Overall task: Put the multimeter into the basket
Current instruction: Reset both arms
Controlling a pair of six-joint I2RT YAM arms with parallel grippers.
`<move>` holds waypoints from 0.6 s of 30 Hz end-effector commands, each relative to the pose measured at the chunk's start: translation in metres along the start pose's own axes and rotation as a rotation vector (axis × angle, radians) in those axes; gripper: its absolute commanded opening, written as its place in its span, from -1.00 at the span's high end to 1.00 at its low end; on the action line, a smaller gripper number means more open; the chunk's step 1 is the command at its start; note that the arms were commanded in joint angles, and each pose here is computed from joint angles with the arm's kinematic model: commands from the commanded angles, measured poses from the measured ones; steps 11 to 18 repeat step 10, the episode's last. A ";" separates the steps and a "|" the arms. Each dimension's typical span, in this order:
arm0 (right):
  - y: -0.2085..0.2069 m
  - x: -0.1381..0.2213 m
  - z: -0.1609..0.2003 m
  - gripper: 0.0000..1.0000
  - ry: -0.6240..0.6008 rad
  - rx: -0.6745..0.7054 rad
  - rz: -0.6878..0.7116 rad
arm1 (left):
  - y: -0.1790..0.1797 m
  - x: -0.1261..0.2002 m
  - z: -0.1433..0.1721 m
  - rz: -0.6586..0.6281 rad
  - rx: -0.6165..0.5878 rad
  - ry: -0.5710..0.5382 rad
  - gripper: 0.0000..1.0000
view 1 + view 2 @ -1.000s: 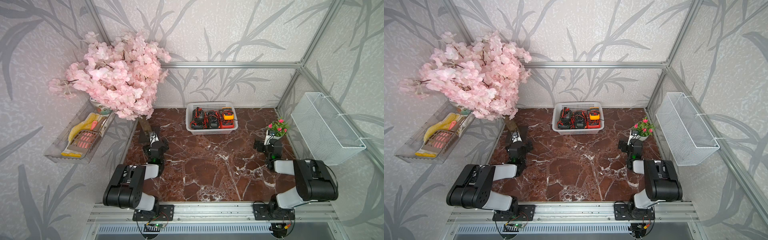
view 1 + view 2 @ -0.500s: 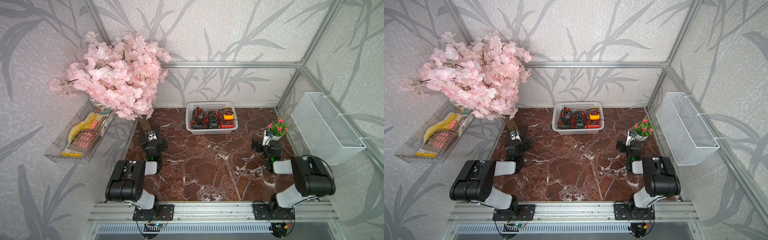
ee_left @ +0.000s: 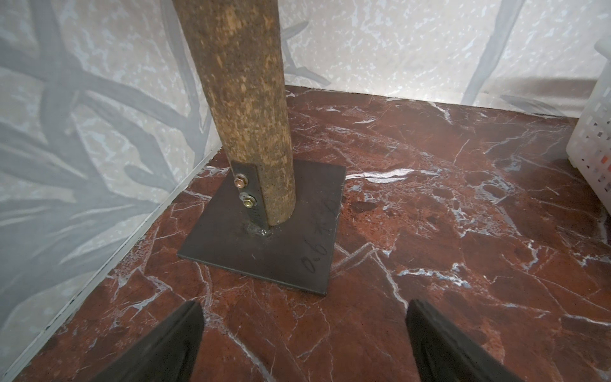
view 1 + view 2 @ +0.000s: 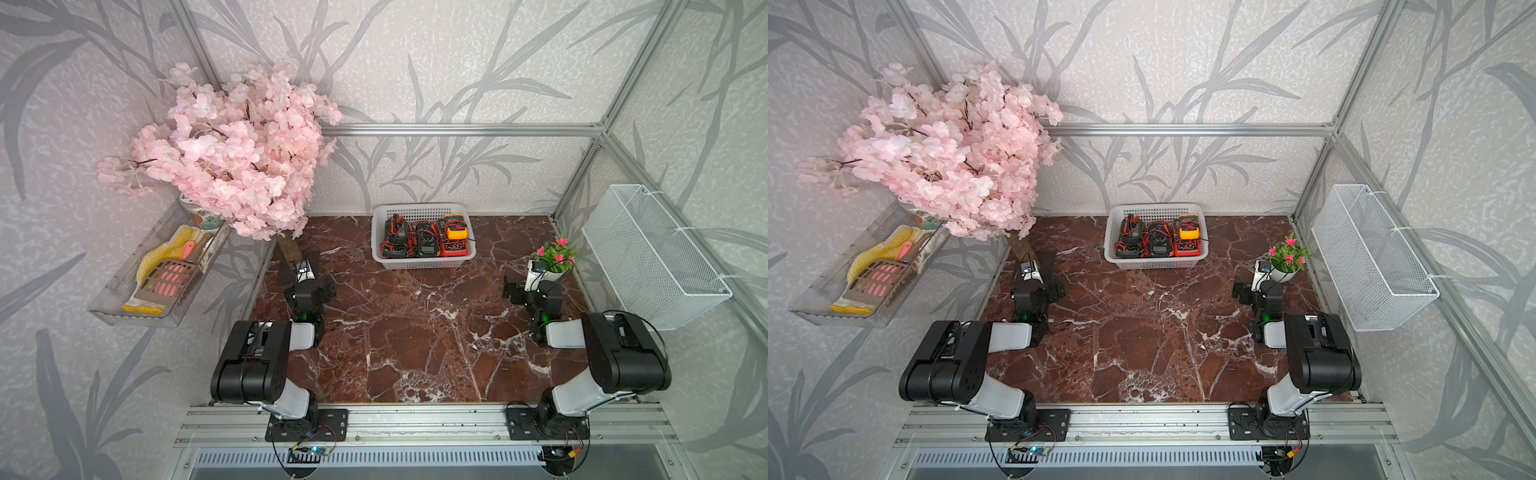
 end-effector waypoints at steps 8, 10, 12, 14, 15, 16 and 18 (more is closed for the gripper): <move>0.002 -0.001 -0.007 -0.99 -0.027 0.012 -0.011 | -0.001 -0.001 -0.006 0.009 0.007 -0.009 -1.00; 0.004 0.000 -0.007 -0.99 -0.028 0.015 -0.022 | -0.001 -0.001 -0.006 0.009 0.006 -0.010 -1.00; 0.004 0.000 -0.007 -0.99 -0.028 0.015 -0.022 | -0.001 -0.001 -0.006 0.009 0.006 -0.010 -1.00; 0.004 0.000 -0.007 -0.99 -0.028 0.015 -0.022 | -0.001 -0.001 -0.006 0.009 0.006 -0.010 -1.00; 0.004 0.000 -0.007 -0.99 -0.028 0.015 -0.022 | -0.001 -0.001 -0.006 0.009 0.006 -0.010 -1.00; 0.004 0.000 -0.007 -0.99 -0.028 0.015 -0.022 | -0.001 -0.001 -0.006 0.009 0.006 -0.010 -1.00; 0.004 0.000 -0.007 -0.99 -0.028 0.015 -0.022 | -0.001 -0.001 -0.006 0.009 0.006 -0.010 -1.00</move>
Point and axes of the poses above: each gripper's point midway between its finger pads, its own x axis back along the fingers, its own y axis along the line the jaws close on, z = x × y, the point moved 3 cm from there along x, back along the fingers, and after that the axes turned 7 degrees about -x, right-handed, at the moved point
